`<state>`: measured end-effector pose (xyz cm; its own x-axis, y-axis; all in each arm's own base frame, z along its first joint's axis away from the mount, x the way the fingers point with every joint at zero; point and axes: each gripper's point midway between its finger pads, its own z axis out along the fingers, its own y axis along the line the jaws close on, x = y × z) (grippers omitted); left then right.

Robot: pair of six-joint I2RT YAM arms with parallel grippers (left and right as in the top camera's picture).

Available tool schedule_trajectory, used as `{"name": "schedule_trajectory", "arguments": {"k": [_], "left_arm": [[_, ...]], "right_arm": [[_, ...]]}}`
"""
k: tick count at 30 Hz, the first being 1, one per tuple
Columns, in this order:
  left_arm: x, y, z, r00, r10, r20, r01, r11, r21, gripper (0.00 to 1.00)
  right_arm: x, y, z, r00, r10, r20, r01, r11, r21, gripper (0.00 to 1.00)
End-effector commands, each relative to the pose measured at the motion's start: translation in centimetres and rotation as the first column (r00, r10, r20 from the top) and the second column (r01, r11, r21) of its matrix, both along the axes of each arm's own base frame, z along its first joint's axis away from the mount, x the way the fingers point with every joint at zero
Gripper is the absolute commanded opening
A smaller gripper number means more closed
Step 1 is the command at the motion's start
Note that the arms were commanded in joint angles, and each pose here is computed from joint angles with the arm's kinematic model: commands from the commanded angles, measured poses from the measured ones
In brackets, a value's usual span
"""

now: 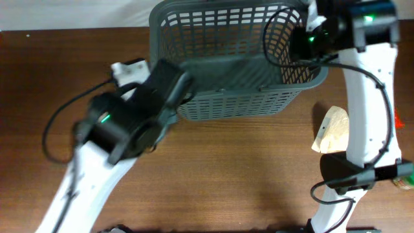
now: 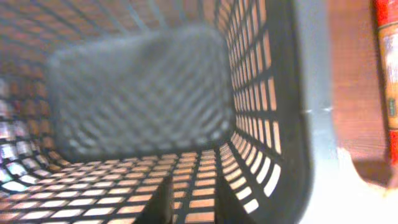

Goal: Pack container

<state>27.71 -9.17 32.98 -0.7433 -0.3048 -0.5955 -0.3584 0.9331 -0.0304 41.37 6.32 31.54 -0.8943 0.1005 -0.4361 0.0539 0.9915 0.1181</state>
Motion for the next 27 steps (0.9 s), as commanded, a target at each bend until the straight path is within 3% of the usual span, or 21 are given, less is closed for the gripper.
{"name": "schedule_trajectory", "arguments": {"k": [1,3,5,8,12,15,22,27], "left_arm": [[-2.4,2.4,3.1,0.995,0.009,0.101,-0.007,1.0,-0.021,0.05],[-3.5,3.8,4.3,0.989,0.025,0.148,-0.022,1.0,-0.021,0.21],[-4.7,5.3,5.3,0.981,0.044,0.187,-0.043,0.999,-0.011,0.45],[-6.5,7.5,6.4,0.97,0.071,0.234,-0.077,0.997,0.015,1.0],[-7.9,9.3,7.9,0.957,0.028,0.288,-0.051,0.996,0.076,1.0],[-8.5,10.2,8.5,0.952,-0.001,0.305,-0.04,0.991,0.126,1.0],[-8.7,10.6,8.8,0.953,-0.036,0.302,-0.018,0.985,0.174,1.0],[-8.7,10.2,8.5,0.955,-0.046,0.293,-0.001,0.987,0.159,1.0]], "right_arm": [[-1.1,0.3,5.0,0.989,0.009,0.145,-0.015,0.999,0.046,0.48],[-2.2,-0.3,7.5,0.977,-0.005,0.215,-0.006,0.999,0.05,0.72],[-3.6,-1.7,9.6,0.961,-0.038,0.275,0.029,0.999,0.039,0.99],[-5.8,-5.2,12.2,0.927,-0.124,0.355,0.135,0.991,-0.005,0.99],[-10.7,-11.7,15.5,0.843,-0.297,0.448,0.348,0.937,-0.034,0.99],[-14.2,-15.6,15.5,0.782,-0.437,0.443,0.497,0.868,-0.02,0.99],[-20.2,-21.7,9.0,0.585,-0.78,0.221,0.793,0.607,0.046,0.99],[-19.2,-20.3,4.0,0.629,-0.777,0.008,0.77,0.624,0.135,0.99]]}}
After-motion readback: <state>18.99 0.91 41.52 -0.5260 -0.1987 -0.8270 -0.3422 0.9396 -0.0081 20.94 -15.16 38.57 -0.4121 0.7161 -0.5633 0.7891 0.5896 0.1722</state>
